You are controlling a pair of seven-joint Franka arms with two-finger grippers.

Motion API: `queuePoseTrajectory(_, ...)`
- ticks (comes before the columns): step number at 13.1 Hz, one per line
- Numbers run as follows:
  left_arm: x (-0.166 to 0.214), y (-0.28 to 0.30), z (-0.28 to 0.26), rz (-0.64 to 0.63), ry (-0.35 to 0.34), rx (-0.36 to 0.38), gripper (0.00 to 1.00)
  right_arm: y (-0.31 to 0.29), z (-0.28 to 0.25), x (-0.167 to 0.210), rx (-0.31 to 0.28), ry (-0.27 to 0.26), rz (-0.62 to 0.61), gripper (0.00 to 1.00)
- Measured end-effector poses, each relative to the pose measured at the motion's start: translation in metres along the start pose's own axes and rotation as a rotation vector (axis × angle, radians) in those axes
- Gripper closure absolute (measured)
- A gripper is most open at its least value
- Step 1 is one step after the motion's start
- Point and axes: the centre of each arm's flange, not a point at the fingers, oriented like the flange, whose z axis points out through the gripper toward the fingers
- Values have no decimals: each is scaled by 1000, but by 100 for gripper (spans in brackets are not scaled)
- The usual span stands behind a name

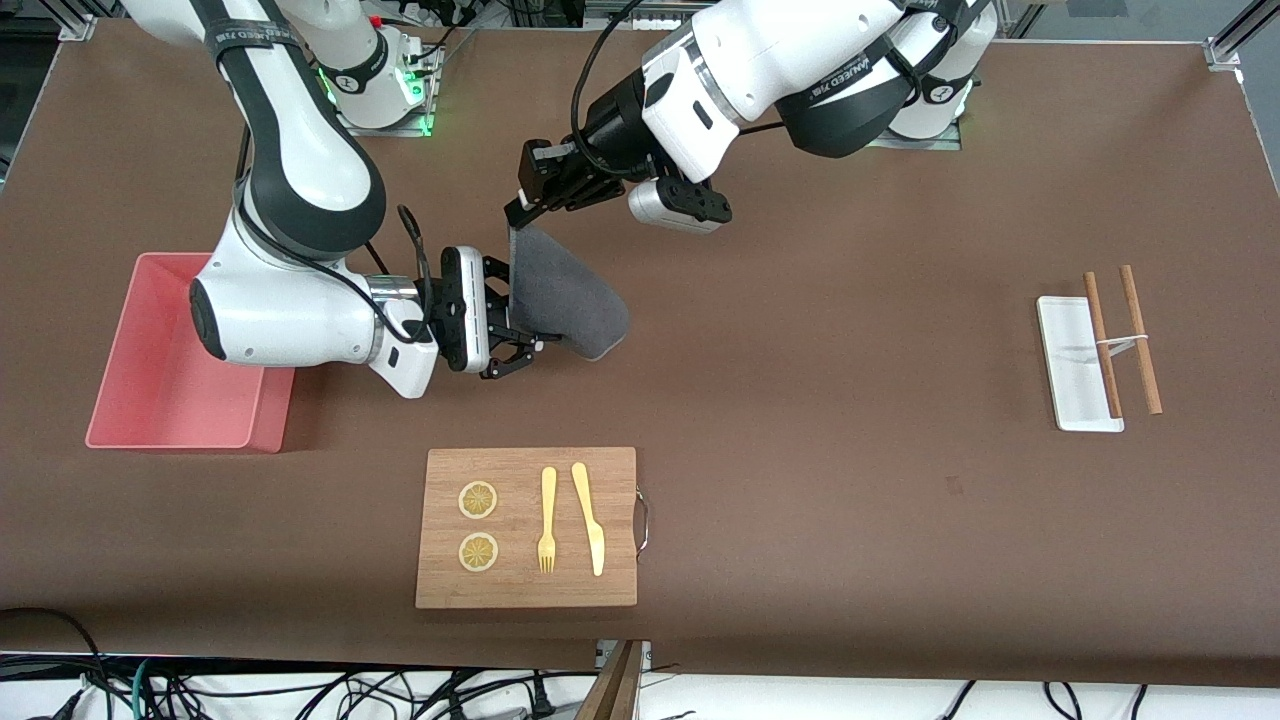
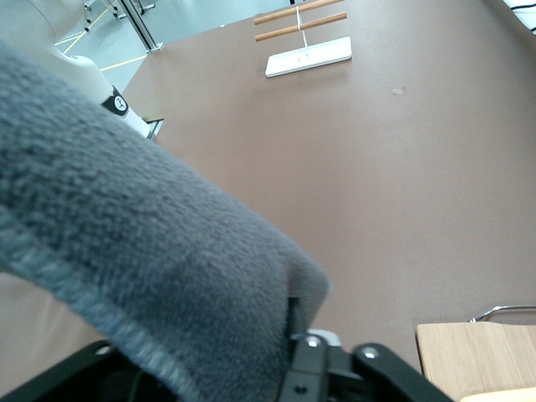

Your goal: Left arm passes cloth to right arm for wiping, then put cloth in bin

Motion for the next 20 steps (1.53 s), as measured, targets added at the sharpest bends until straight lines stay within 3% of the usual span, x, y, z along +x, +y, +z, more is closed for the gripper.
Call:
queuePoseTrajectory(3, 0, 0, 0, 0, 1, -1, 99, 1, -3, -2, -5, 0, 4, 95)
queuePoseTrajectory(4, 1, 0, -1, 0, 2, -1, 99, 2, -3, -3, -6, 1, 4, 96)
queuePoseTrajectory(5, 3, 0, -1, 1, 6, 0, 93, 2, -4, -3, -7, 0, 5, 96)
queuePoseTrajectory(8, 10, -5, -2, 54, 35, 56, 60, 5, -16, -9, -23, -3, 14, 96)
queuePoseTrajectory(11, 31, -26, -8, 118, 47, 259, 26, 4, -42, -26, -6, -33, 35, 96)
queuePoseTrajectory(13, 49, -42, -18, 160, 59, 402, 4, -3, -67, -39, 3, -120, 82, 96)
queuePoseTrajectory(14, 55, -51, -21, 194, 55, 463, 0, -9, -81, -45, 2, -180, 126, 96)
queuePoseTrajectory(17, 74, -74, -31, 336, 19, 620, 0, -26, -120, -64, -40, -375, 281, 96)
queuePoseTrajectory(20, 100, -92, -46, 463, -38, 699, 0, -37, -134, -100, -136, -561, 552, 96)
